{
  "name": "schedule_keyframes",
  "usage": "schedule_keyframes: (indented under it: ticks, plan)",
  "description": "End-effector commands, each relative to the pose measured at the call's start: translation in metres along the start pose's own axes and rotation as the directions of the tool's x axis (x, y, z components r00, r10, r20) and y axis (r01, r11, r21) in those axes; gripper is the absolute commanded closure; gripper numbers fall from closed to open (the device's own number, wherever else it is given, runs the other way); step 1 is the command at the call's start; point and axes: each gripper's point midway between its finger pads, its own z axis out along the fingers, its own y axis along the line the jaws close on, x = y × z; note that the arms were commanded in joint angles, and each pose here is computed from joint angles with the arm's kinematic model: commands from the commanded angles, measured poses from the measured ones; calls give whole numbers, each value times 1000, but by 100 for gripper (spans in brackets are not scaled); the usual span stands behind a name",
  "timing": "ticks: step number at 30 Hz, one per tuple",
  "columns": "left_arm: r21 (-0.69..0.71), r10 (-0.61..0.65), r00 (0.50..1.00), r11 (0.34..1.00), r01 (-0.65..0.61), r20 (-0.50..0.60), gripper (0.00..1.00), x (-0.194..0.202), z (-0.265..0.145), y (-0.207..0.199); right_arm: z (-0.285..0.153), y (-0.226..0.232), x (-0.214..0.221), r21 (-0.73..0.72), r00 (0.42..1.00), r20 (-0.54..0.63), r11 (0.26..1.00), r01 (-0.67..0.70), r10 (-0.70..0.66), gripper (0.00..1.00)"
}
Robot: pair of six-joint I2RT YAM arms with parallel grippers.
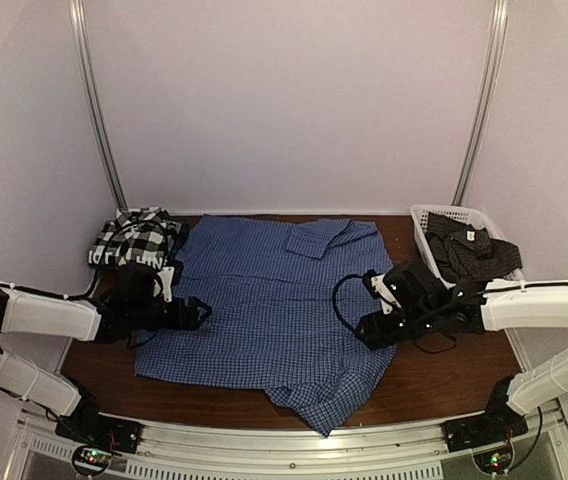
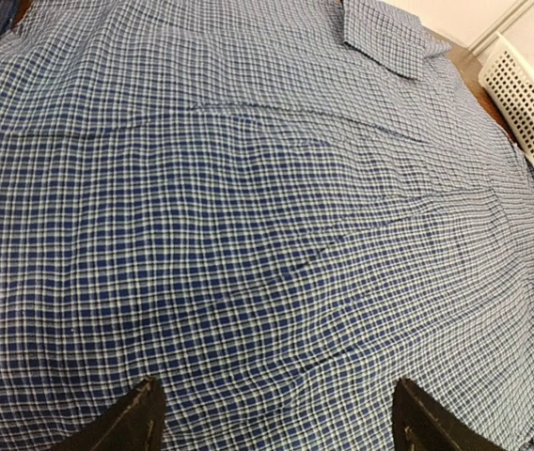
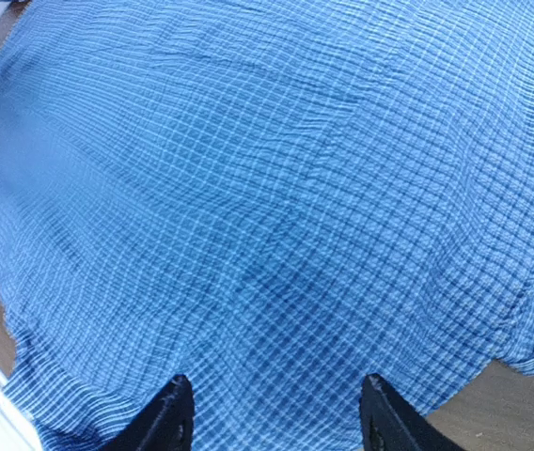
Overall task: Fold and stack the long sleeve shirts
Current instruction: Pick up the sleeve from the center of the board.
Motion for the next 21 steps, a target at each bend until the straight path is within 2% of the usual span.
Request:
schedule_keyframes:
  ticks: [1,5,10,14,21]
  plan:
    - [48,56,996,997,-59,68,13,-27,-3,-17,-23,54,11,-140,996,61,987,72,-64,34]
    - [17,52,997,998,-53,60,10,-36,-2,-15,-39,100,30,-239,981,84,952,188,-173,23]
    - [-35,49,998,998,-47,41,9,-45,2,-11,-47,148,66,-265,935,60,898,351,-348,22]
    - [-19,38,999,999,-38,25,9,-46,7,-14,-35,167,93,-229,897,-5,874,428,-441,24]
    - [0,19,1000,1000,-19,6,9,-39,10,-15,-10,167,121,-99,832,-114,840,534,-542,23]
